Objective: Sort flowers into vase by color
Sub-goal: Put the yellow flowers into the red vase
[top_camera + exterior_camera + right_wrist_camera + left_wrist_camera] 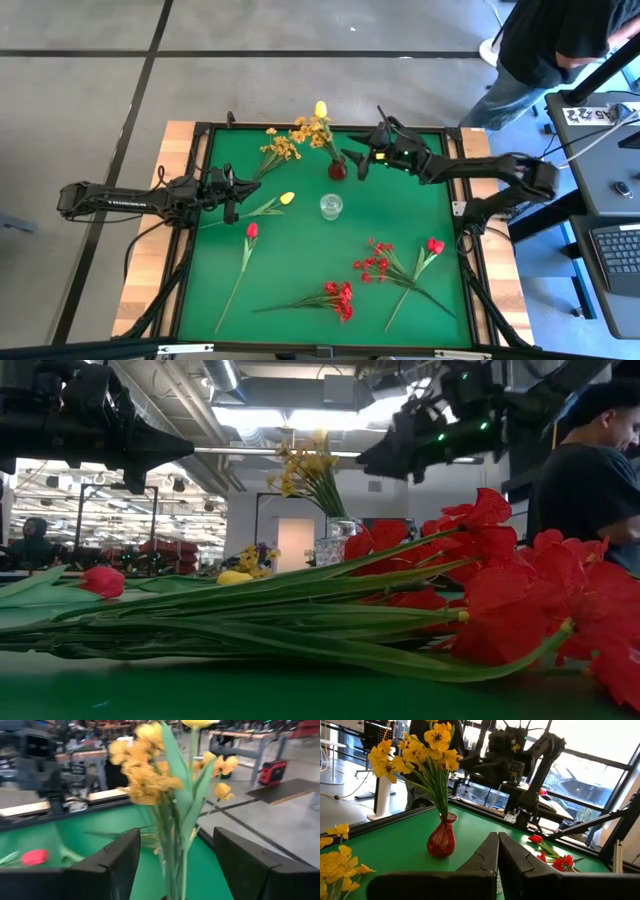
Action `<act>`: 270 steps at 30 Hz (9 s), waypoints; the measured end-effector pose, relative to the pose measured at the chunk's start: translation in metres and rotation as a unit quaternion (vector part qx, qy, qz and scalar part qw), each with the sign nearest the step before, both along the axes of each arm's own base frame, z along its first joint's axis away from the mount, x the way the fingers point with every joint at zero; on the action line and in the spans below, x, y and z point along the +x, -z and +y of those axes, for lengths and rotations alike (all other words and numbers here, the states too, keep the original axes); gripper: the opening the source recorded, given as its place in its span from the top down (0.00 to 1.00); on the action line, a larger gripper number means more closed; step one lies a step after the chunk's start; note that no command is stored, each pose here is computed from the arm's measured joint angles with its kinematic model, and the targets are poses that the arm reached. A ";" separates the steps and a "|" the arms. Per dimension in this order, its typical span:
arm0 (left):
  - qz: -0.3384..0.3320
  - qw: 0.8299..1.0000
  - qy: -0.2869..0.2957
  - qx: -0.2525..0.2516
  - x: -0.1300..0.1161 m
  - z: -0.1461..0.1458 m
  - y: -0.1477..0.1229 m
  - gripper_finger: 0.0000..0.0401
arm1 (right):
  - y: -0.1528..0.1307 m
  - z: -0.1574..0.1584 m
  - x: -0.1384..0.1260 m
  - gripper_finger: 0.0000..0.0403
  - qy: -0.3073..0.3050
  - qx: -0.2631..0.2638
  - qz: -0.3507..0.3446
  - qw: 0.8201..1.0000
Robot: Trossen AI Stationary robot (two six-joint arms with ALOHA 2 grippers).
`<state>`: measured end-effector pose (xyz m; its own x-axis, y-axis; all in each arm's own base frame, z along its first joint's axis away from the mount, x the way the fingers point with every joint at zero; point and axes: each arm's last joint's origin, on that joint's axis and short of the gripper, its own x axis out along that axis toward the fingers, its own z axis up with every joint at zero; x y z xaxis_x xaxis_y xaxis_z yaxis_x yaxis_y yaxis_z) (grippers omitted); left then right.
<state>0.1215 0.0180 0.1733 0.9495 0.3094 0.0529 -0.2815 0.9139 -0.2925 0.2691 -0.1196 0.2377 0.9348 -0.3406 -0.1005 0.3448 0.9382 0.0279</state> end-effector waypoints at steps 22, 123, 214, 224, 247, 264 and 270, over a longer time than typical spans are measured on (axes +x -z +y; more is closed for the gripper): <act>0.005 1.000 -0.004 0.002 0.001 0.001 -0.003 1.00 | -0.032 0.036 -0.051 0.38 -0.158 0.078 0.069 0.982; -0.057 0.994 0.086 0.019 0.147 0.055 -0.165 0.99 | -0.066 0.049 -0.015 0.38 -0.165 -0.015 -0.187 0.968; 0.031 0.997 0.064 0.042 0.197 0.052 -0.168 0.79 | -0.066 0.040 0.017 0.97 -0.177 0.025 -0.113 0.977; 0.050 0.997 0.038 0.052 0.153 0.044 -0.198 0.62 | -0.087 0.042 -0.011 0.97 -0.075 -0.053 -0.085 0.992; 0.113 0.993 -0.027 0.012 0.085 0.029 -0.121 0.63 | -0.006 0.018 -0.028 0.97 -0.016 -0.065 -0.088 0.994; 0.200 0.976 -0.069 -0.047 0.072 0.029 -0.049 0.63 | 0.035 0.004 -0.004 0.97 0.007 -0.067 -0.073 0.995; 0.203 0.975 -0.072 -0.051 0.071 0.029 -0.045 0.63 | 0.046 0.001 -0.001 0.97 0.018 -0.067 -0.052 0.996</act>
<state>0.1923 0.0468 0.2187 0.8320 0.4256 -0.3559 -0.5168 0.8278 -0.2182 0.2679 -0.1190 0.1918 0.9246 -0.3785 0.0440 0.3806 0.9229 -0.0588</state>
